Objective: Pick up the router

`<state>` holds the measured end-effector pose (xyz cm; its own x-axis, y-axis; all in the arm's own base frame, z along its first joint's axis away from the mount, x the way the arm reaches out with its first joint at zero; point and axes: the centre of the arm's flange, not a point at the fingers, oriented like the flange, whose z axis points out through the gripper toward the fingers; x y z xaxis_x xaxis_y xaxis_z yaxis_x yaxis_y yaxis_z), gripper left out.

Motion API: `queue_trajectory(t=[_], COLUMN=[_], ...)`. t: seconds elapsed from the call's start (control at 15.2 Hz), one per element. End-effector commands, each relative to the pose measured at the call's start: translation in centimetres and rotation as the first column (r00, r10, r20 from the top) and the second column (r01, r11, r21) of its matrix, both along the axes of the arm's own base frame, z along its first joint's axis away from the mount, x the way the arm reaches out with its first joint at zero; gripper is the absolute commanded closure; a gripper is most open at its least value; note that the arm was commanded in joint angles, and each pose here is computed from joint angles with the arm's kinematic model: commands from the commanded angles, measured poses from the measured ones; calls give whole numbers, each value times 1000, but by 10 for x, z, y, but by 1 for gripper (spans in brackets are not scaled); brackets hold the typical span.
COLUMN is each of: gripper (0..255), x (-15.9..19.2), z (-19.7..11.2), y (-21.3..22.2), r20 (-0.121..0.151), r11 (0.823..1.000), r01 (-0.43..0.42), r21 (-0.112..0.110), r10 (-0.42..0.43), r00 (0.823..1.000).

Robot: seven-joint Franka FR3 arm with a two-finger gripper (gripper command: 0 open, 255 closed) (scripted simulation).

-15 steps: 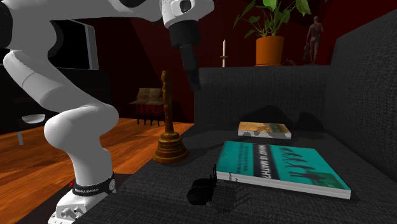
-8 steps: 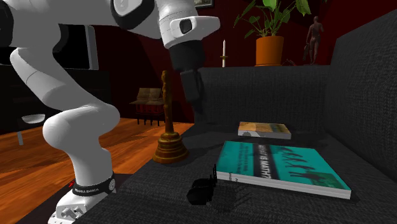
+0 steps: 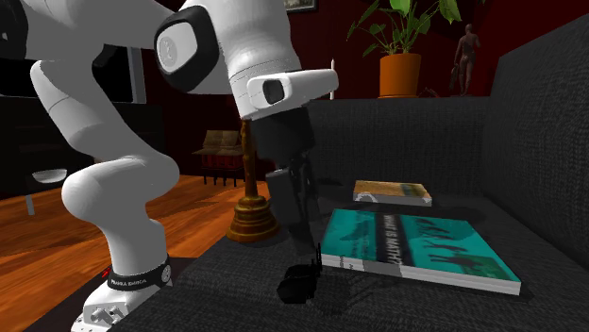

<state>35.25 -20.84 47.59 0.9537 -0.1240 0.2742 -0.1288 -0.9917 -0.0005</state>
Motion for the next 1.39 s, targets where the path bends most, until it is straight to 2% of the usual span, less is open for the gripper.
queue_trajectory(t=[0.0, 0.59, 0.66, 1.32], gripper=[0, 0, 255, 255], x=[2, 2, 2, 2], z=[-12, -52, -51, -46], y=[-15, -15, -16, -15], r20=[8, 8, 8, 8], r11=[1000, 1000, 1000, 1000], r01=[17, 17, 17, 17], r21=[-4, -4, -4, -4], r10=[-16, -17, -17, -17], r00=[1000, 1000, 1000, 1000])
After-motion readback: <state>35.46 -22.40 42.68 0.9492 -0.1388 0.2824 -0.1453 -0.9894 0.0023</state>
